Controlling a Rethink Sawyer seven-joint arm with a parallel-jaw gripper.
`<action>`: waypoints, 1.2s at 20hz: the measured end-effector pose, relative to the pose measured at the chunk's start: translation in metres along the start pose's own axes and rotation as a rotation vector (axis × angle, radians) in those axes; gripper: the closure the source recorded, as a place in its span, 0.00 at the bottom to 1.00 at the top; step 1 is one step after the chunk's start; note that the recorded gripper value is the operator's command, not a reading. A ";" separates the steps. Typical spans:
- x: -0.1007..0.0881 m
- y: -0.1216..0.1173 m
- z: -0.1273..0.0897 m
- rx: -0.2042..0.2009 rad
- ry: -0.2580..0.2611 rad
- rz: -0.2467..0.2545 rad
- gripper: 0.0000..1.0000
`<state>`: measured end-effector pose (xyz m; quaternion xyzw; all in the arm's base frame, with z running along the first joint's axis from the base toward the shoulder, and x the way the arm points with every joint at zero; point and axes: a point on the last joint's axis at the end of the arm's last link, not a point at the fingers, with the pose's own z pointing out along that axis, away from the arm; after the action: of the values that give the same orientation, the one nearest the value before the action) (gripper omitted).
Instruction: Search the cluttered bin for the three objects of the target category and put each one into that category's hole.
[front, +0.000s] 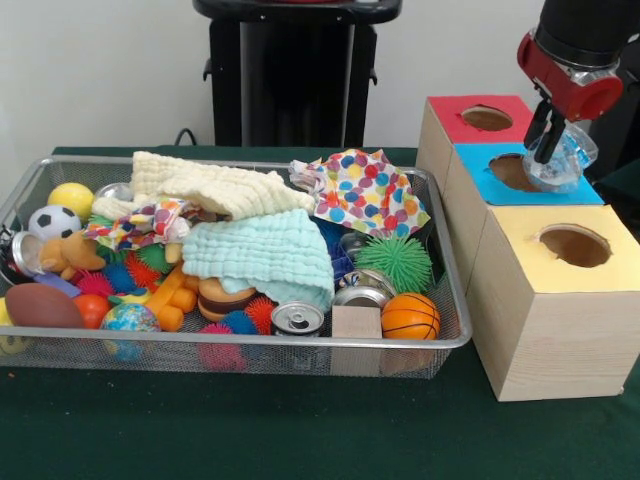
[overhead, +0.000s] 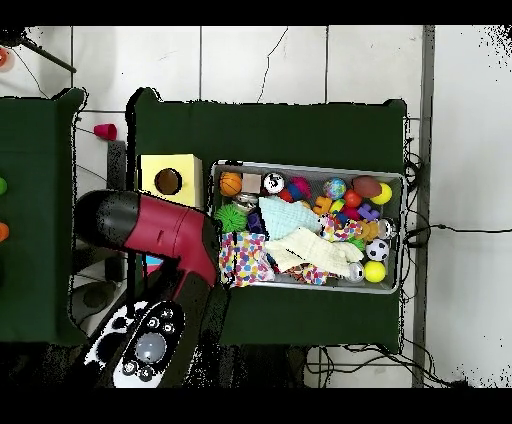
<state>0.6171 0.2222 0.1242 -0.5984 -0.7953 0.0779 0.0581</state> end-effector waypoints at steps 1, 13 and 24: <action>0.000 -0.002 0.001 0.009 -0.003 0.000 1.00; -0.007 -0.021 0.029 0.110 -0.062 -0.004 1.00; -0.018 -0.028 0.029 0.121 -0.084 0.012 0.00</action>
<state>0.5904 0.1956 0.1012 -0.5947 -0.7873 0.1512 0.0607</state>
